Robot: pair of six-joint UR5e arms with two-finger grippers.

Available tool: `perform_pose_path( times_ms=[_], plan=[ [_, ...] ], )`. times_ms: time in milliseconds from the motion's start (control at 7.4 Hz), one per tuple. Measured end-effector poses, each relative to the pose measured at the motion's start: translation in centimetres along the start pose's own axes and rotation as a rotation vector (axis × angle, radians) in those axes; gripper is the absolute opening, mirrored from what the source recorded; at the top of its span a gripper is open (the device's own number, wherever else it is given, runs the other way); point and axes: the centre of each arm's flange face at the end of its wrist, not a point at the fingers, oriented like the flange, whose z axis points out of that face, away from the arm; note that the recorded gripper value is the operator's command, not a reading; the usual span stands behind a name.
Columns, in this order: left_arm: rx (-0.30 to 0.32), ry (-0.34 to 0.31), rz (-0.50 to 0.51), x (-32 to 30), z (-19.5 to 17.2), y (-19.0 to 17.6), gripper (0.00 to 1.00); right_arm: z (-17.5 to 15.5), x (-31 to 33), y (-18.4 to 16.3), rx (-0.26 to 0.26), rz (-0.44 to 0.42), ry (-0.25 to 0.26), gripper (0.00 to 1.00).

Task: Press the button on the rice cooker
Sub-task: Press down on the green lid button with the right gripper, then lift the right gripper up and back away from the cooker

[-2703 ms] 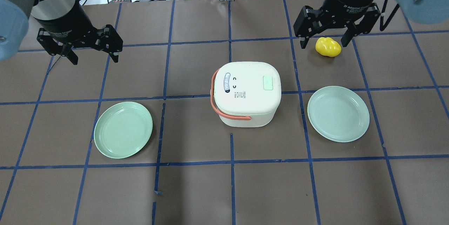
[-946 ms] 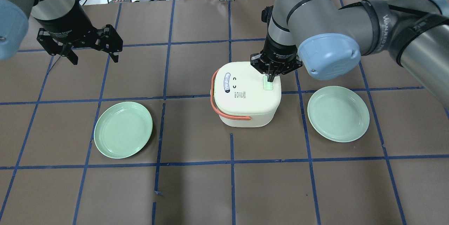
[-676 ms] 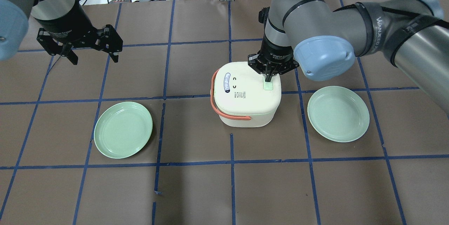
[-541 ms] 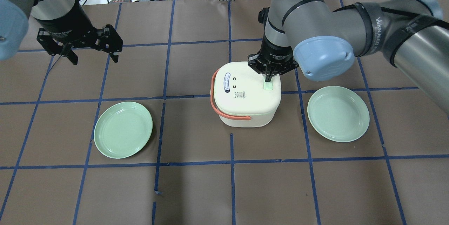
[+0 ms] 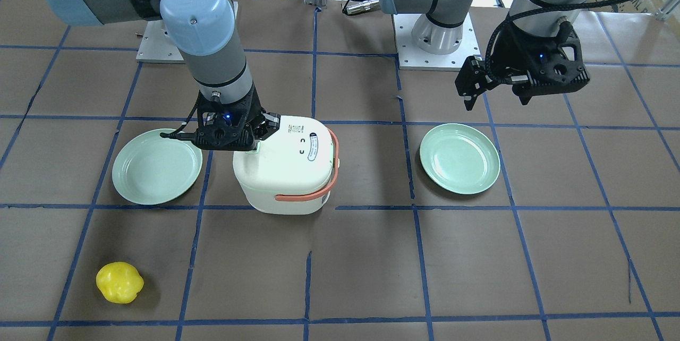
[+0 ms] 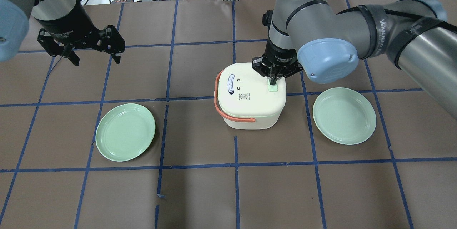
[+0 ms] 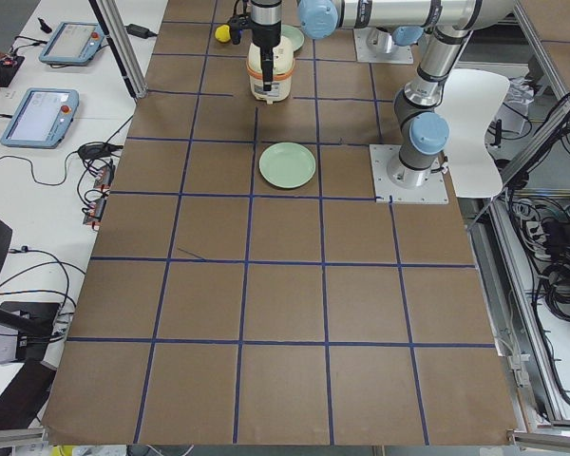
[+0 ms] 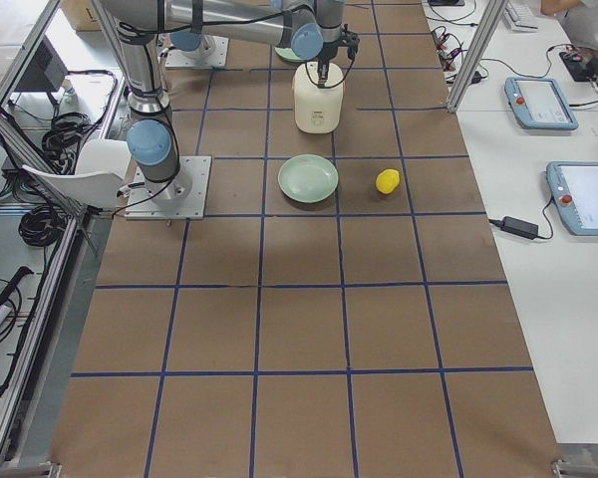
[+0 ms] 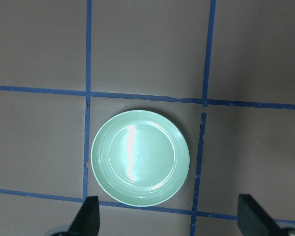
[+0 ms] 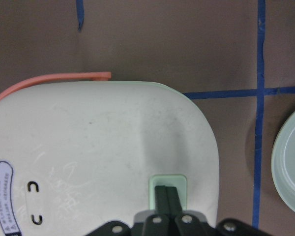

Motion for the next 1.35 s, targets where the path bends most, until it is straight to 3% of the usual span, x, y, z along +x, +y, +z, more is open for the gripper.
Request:
perform_pose_path(
  times_ms=[811,1081,1351],
  plan=[
    [0.0,0.0,0.0,0.0,0.0,0.0,1.0,0.2,0.0,-0.3,-0.005,0.003,0.003,0.1],
    [0.0,0.0,0.0,0.0,0.0,0.0,1.0,-1.0,-0.1,-0.2,0.007,0.003,-0.006,0.14],
    [0.0,0.0,0.0,0.0,0.0,0.0,1.0,-4.2,-0.2,-0.2,0.018,0.005,-0.013,0.22]
  ],
)
